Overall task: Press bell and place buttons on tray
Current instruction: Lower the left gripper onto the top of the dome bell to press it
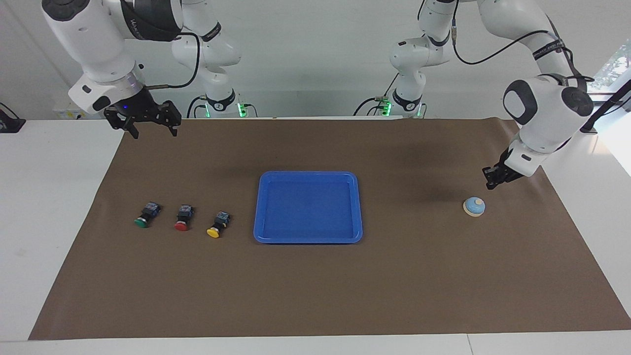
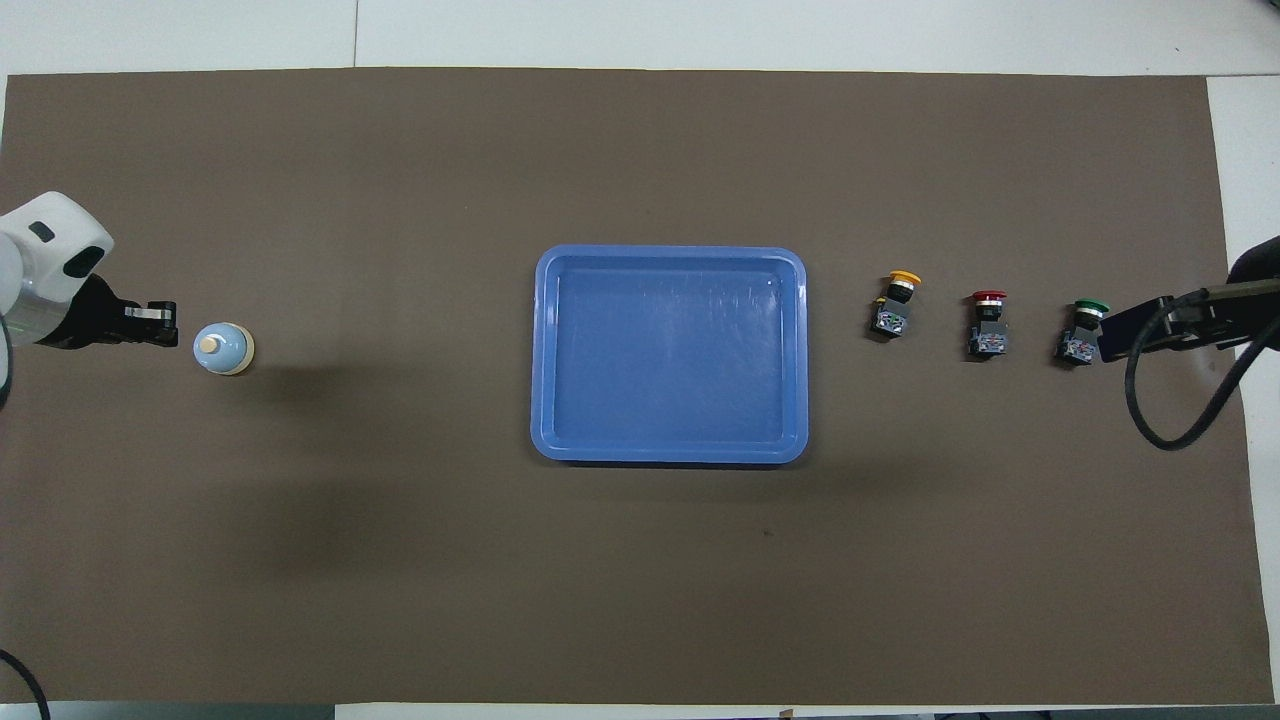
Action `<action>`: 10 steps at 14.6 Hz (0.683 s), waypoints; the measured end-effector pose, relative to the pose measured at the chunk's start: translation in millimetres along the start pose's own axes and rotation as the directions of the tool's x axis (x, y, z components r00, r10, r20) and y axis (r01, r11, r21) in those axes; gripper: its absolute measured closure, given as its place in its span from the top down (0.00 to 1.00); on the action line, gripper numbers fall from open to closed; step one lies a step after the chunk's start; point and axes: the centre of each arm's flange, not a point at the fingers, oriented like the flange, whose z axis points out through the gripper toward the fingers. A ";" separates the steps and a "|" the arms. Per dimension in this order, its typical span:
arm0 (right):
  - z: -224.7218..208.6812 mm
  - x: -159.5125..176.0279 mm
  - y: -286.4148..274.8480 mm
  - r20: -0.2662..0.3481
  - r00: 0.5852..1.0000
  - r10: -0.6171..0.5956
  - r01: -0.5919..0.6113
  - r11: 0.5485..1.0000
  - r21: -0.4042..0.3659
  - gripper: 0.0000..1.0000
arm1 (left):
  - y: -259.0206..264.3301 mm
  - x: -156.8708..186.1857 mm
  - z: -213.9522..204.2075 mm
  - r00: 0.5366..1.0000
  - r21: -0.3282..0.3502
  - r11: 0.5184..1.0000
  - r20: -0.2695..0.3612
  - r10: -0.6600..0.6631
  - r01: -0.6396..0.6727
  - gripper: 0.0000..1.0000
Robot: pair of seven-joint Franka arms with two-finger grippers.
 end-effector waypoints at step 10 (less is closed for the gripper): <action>0.0 0.0 0.0 0.000 1.000 0.000 0.000 1.000 0.000 1.00 | -0.6 2.7 60.8 1.000 -0.001 1.000 0.005 0.000 0.000 0.01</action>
